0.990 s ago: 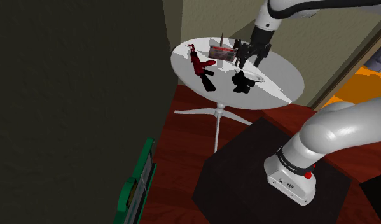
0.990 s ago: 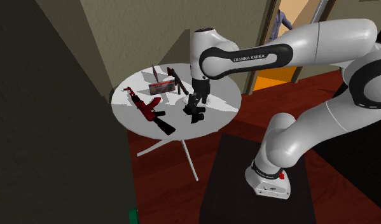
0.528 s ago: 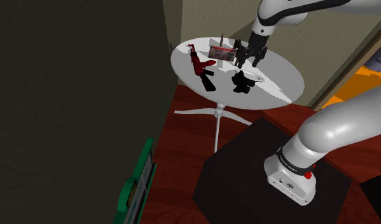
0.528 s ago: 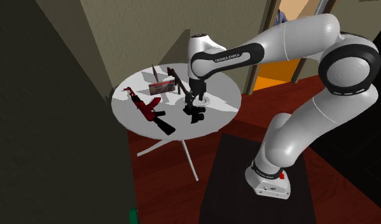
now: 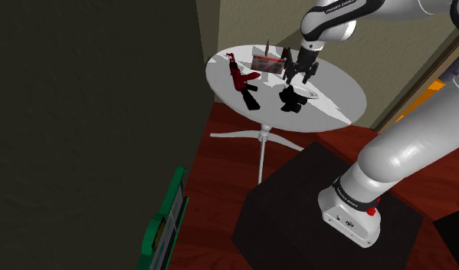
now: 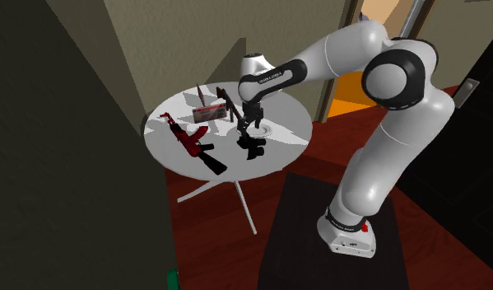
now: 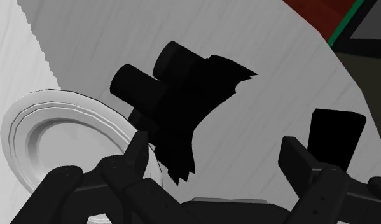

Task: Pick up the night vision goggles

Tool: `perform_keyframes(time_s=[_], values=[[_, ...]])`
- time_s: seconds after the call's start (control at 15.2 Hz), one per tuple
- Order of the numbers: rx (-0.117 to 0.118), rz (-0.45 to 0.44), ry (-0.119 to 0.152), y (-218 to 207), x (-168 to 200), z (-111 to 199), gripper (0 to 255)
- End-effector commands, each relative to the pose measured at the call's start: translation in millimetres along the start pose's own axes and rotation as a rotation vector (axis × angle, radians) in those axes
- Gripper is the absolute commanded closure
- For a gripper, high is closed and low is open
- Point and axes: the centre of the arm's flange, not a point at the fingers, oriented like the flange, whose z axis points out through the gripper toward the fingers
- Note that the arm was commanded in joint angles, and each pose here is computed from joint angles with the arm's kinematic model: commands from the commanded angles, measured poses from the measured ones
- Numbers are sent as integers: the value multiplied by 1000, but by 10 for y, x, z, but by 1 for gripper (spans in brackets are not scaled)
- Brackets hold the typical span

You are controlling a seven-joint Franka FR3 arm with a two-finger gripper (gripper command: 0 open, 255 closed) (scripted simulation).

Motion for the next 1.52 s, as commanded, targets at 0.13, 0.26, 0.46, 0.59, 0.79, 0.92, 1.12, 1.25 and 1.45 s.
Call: perform_keyframes(time_s=[0.13,0.26,0.46,0.59,0.79,0.92,1.12,1.25,1.45], values=[[-5,28,1,287,295,206,0],[-5,28,1,291,298,312,0],[-5,28,1,298,301,470,0],[-5,28,1,302,303,575,0],[-5,28,1,310,296,607,255],[-5,28,1,306,294,609,255],[-5,28,1,309,294,611,255],[-5,28,1,311,297,609,255],[-5,28,1,301,303,553,255]])
